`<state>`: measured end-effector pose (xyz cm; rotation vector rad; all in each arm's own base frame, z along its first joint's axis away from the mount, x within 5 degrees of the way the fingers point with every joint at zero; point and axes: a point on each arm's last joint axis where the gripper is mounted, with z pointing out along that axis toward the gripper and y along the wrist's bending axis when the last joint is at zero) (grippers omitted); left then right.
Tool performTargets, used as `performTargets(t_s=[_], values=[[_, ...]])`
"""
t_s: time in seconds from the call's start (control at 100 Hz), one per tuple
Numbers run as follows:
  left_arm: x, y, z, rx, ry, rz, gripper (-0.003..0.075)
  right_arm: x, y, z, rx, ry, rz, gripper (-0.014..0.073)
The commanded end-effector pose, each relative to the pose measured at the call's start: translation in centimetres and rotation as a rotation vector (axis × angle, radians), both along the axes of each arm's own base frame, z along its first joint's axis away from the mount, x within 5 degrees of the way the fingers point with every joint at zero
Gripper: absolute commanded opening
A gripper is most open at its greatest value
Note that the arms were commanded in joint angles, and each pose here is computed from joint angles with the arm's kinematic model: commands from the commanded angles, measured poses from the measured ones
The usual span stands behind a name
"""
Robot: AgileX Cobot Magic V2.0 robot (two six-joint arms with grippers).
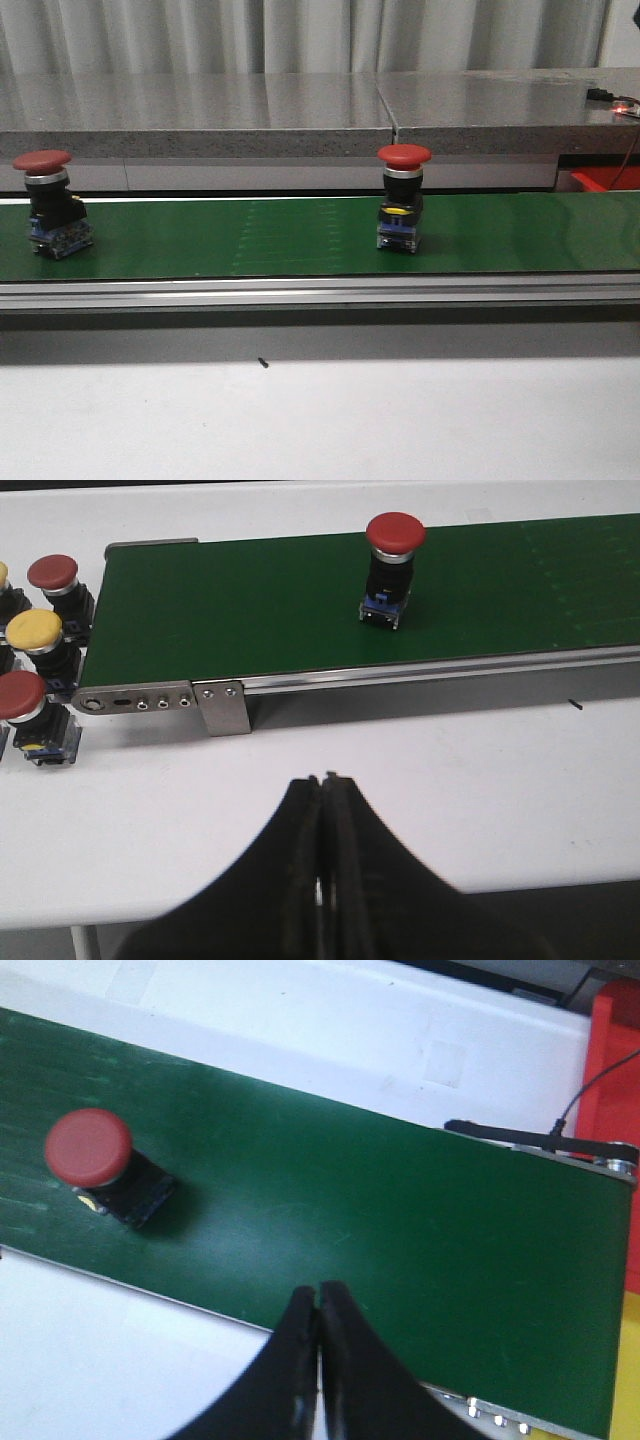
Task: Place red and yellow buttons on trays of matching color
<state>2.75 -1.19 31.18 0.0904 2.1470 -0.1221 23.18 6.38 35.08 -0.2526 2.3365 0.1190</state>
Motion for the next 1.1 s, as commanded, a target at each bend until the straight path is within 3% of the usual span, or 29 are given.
performTargets(t_s=[0.0, 0.14, 0.21, 0.52, 0.79, 1.09], values=[[0.3, -0.1, 1.2, -0.022, -0.075, -0.006, -0.0020, 0.9, 0.9, 2.0, 0.005, -0.056, 0.039, 0.0170], [0.3, -0.1, 1.2, -0.022, -0.075, -0.006, -0.0020, 2.2, 2.2, 2.0, 0.023, -0.021, 0.087, 0.0519], [0.3, -0.1, 1.2, -0.022, -0.075, -0.006, -0.0020, 2.9, 3.0, 1.7, 0.039, 0.018, 0.114, 0.0601], [0.3, -0.1, 1.2, -0.022, -0.075, -0.006, -0.0020, 6.4, 5.2, -1.0, 0.066, 0.240, 0.130, 0.0586], [0.3, -0.1, 1.2, -0.022, -0.075, -0.006, -0.0020, 8.8, 6.2, -3.6, 0.135, 0.336, 0.037, 0.0586], [0.3, -0.1, 1.2, -0.022, -0.075, -0.006, -0.0020, 10.7, 6.6, -6.0, 0.181, 0.370, -0.062, 0.0481]])
